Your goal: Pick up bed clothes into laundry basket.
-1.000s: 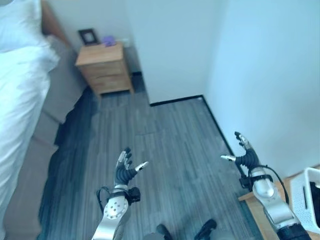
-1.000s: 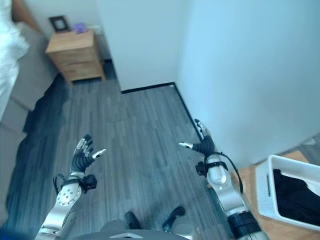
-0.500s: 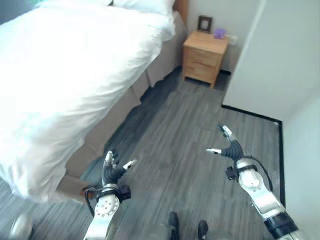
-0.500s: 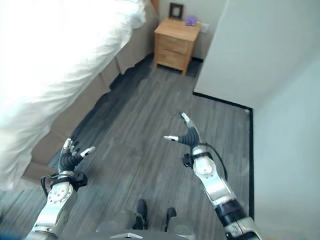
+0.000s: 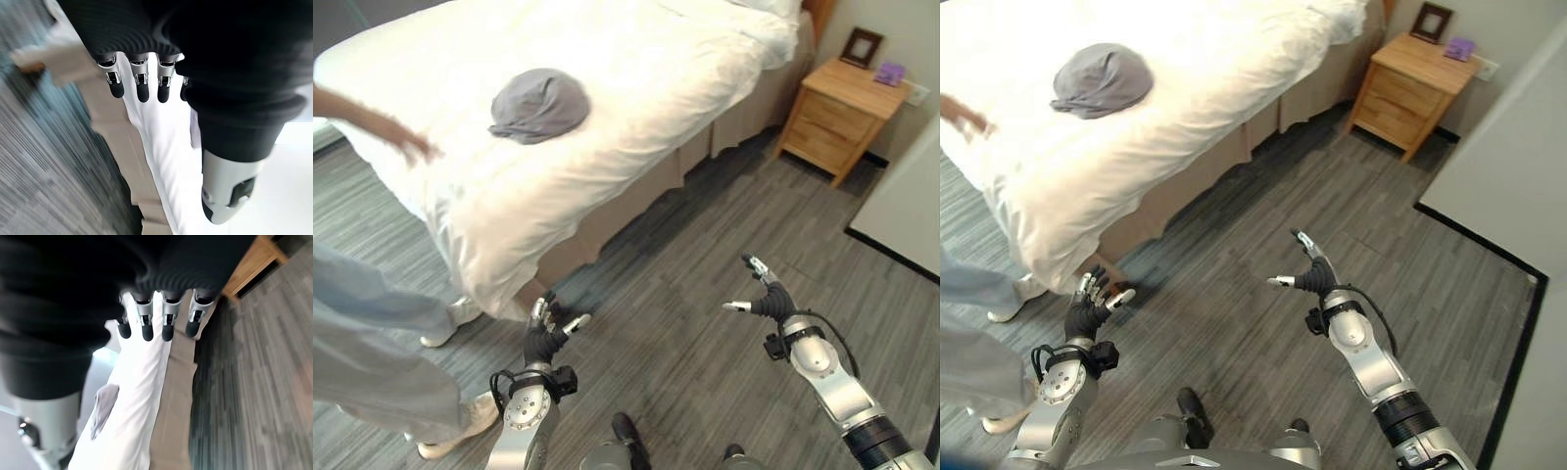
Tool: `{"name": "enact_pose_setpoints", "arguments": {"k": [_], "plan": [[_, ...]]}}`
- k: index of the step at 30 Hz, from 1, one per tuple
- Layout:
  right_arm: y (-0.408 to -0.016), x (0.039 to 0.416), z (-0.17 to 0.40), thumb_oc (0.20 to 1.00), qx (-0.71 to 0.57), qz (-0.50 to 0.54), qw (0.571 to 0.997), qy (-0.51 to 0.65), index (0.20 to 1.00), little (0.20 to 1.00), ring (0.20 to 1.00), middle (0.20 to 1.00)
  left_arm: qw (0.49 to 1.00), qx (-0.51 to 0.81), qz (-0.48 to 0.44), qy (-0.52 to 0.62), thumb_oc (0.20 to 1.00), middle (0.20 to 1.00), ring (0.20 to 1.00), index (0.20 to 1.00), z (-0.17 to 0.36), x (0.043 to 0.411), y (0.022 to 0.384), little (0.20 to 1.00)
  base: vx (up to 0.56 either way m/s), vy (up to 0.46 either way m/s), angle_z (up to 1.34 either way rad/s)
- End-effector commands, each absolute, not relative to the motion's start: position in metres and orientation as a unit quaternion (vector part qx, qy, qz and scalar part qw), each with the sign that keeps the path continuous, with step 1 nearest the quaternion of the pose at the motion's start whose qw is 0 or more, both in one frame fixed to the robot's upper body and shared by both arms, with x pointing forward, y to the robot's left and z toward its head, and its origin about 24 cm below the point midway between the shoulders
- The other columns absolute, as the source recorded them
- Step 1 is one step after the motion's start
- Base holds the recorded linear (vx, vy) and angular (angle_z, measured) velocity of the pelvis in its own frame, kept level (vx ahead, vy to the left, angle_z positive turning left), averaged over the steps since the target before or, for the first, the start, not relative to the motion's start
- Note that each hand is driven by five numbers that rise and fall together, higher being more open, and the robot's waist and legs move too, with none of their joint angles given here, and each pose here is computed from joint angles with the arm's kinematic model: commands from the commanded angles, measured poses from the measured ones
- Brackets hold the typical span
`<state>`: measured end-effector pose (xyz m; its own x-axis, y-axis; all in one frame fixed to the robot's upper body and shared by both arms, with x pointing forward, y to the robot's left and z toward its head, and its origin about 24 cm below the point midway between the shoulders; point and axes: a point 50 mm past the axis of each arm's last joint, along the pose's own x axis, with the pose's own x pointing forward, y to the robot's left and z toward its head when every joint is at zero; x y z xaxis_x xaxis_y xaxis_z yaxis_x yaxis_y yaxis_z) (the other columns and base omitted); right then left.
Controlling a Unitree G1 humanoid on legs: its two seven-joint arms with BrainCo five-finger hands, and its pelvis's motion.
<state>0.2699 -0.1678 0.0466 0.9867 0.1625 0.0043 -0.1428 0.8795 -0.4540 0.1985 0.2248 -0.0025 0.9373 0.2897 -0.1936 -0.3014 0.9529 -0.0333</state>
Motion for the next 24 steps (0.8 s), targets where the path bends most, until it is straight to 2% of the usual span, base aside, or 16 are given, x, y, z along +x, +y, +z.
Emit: {"name": "enact_pose_setpoints", "arguments": {"k": [1,10,17,24], "plan": [[-0.167,0.28,0.079,1.0,-0.21,0.073,0.97,-0.094,1.0,1.0,1.0,1.0,0.99,-0.023,0.133,0.041,1.0,1.0,1.0,1.0,0.019,0.212,0.229,1.0,-0.01,0.225,0.62],[-0.13,0.281,0.077,1.0,-0.157,0.123,0.974,-0.105,1.0,1.0,1.0,1.0,0.992,0.013,0.124,0.007,1.0,1.0,1.0,1.0,0.037,0.224,0.231,1.0,-0.02,0.08,0.56],[-0.128,0.285,0.065,1.0,-0.139,0.114,0.981,-0.076,1.0,1.0,1.0,1.0,0.994,0.012,0.111,0.0,1.0,1.0,1.0,1.0,0.039,0.232,0.23,1.0,0.05,-0.02,1.49],[-0.133,0.293,0.059,1.0,-0.17,0.109,0.978,-0.055,1.0,1.0,1.0,1.0,0.992,0.01,0.121,0.03,1.0,1.0,1.0,1.0,0.025,0.226,0.231,1.0,0.12,-0.087,0.2]]}}
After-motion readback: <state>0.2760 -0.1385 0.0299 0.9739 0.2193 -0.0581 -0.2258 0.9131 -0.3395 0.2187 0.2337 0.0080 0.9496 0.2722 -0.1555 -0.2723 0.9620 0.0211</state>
